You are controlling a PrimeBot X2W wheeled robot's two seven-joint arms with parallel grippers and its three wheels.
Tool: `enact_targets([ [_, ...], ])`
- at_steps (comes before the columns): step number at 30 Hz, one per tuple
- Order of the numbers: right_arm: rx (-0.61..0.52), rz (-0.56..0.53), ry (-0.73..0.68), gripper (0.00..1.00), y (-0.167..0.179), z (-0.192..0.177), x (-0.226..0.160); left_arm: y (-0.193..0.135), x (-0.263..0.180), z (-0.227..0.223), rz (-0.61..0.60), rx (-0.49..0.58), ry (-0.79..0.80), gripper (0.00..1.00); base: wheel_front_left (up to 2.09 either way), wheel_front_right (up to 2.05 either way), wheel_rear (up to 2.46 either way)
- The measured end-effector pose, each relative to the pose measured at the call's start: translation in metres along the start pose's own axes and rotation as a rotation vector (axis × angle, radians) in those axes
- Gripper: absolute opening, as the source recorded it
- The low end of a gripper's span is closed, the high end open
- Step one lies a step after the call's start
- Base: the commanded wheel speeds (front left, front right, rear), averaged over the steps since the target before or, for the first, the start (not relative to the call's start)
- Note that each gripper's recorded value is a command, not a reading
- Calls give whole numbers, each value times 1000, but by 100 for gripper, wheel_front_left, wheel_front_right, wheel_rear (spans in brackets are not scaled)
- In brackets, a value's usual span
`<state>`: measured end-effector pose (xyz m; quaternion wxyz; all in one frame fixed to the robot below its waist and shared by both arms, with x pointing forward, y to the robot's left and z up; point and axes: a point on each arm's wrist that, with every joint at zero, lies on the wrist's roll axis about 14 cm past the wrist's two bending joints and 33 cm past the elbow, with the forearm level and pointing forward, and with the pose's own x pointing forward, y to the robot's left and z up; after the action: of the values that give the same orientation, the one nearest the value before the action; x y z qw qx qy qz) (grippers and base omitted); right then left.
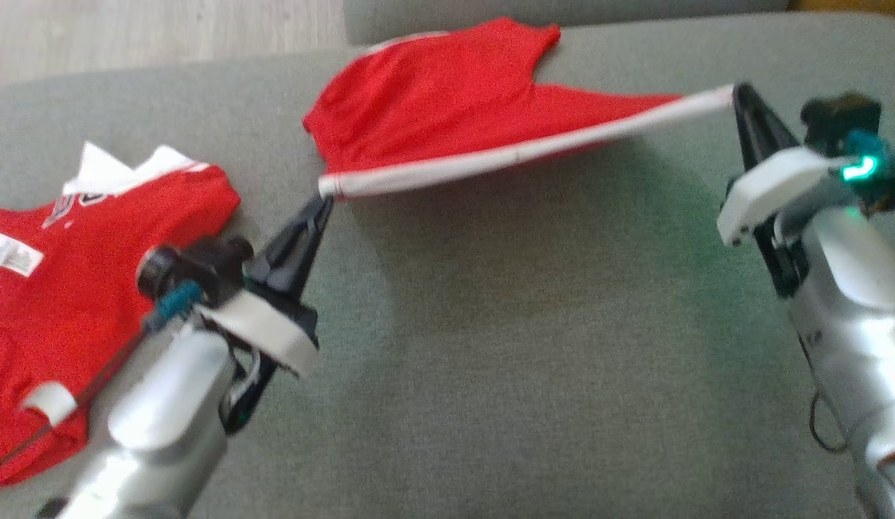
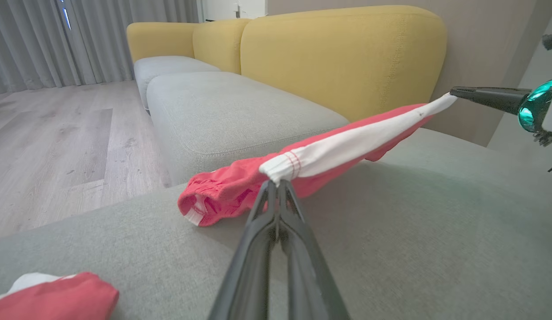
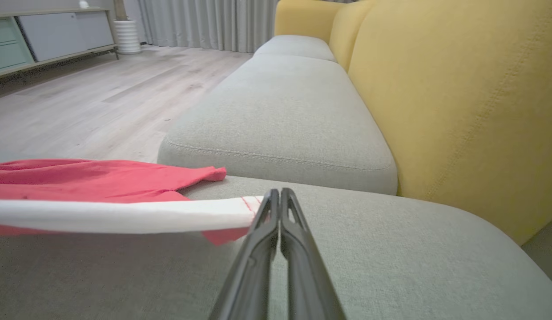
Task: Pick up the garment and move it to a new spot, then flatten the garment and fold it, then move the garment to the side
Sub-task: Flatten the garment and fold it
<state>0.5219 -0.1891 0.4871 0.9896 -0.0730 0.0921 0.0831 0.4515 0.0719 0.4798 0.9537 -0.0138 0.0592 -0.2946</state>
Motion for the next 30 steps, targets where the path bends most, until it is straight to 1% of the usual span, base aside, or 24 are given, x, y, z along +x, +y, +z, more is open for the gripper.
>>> enact_targets([
  [9,32,17,49,0,-2,-24,-62,-46,-45,-8,-34,30,-1,0,0,0,0],
  [14,62,17,49,0,-8,-30,-94,-74,-67,-15,-52,6,-8,0,0,0,0],
  [18,72,11,39,0,-15,-31,-110,-88,-76,-17,-65,-23,-11,0,0,0,0],
  [21,74,9,32,0,-16,-29,-113,-88,-77,-15,-57,-34,-17,0,0,0,0],
  [24,53,12,8,0,-16,-16,-106,-83,-75,-13,-44,-41,-19,0,0,0,0],
  [27,13,16,-13,0,-15,0,-90,-73,-68,-11,-32,-46,-18,0,0,0,0],
  [30,-60,24,-15,0,-12,16,-65,-56,-53,2,-17,-34,-43,0,0,0,0],
])
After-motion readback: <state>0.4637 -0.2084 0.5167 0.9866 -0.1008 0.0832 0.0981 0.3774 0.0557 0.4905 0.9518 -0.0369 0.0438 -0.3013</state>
